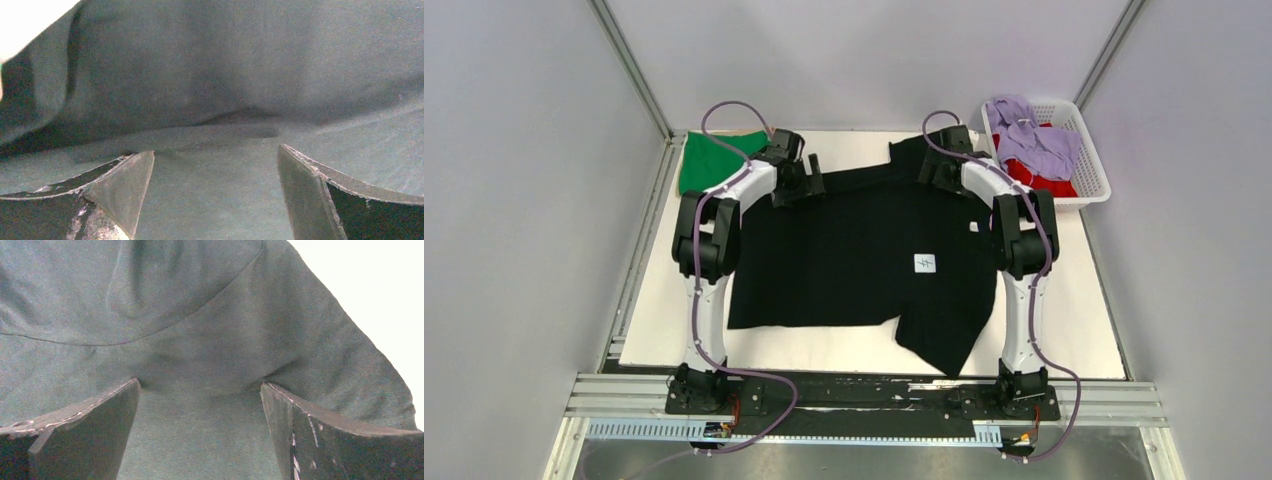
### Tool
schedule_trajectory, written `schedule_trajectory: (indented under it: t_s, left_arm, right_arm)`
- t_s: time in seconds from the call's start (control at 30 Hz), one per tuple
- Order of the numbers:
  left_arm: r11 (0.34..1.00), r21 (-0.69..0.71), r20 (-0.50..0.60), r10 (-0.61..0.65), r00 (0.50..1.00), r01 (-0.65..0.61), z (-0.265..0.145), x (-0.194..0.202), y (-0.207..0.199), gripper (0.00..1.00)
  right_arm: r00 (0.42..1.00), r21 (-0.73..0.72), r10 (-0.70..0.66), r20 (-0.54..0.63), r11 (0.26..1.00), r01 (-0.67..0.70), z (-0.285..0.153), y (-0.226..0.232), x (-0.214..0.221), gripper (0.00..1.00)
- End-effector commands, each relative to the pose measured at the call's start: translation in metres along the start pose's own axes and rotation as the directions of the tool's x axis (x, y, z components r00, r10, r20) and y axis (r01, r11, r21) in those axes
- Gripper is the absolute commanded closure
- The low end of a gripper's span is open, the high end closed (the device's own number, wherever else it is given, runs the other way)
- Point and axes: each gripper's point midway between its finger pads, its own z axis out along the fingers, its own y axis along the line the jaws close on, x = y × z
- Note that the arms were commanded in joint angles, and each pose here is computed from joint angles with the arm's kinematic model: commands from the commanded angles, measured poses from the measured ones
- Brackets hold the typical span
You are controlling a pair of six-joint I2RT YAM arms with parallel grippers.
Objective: Fold and stack the t-shirts
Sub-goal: Flatten out the tshirt, then grab the side of the flattened tshirt closest away from the robot with both arms
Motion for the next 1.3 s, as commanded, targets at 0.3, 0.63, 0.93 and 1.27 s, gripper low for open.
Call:
schedule_trajectory:
  t_s: [0.3,0.63,0.93,1.27]
  left_arm:
    - [0.993,0.079,0.097,0.08,0.992,-0.088,-0.036,-0.034,-0.019,0.0]
    - [0.998,-0.063,0.171,-0.011,0.985,0.022,-0.17,0.079,0.04,0.0]
    - [0.938,-0.245,0.137,-0.216,0.967,0.244,-0.215,0.193,0.132,0.0]
    - [0.864,-0.308,0.206,-0.349,0.914,0.399,-0.208,0.218,0.159,0.09]
  right_arm:
    - [0.989,-0.001,-0.049,0.138,0.999,0.05,-0.05,0.013,-0.059,0.0]
    - [0.949,0.1,0.066,0.309,0.99,-0.102,-0.197,-0.025,0.025,0.0]
    - [0.924,-0.013,0.229,0.307,0.972,-0.236,-0.224,-0.072,0.091,0.0]
    - [0.93,-0.07,0.209,0.304,0.978,-0.197,-0.227,-0.07,0.099,0.0]
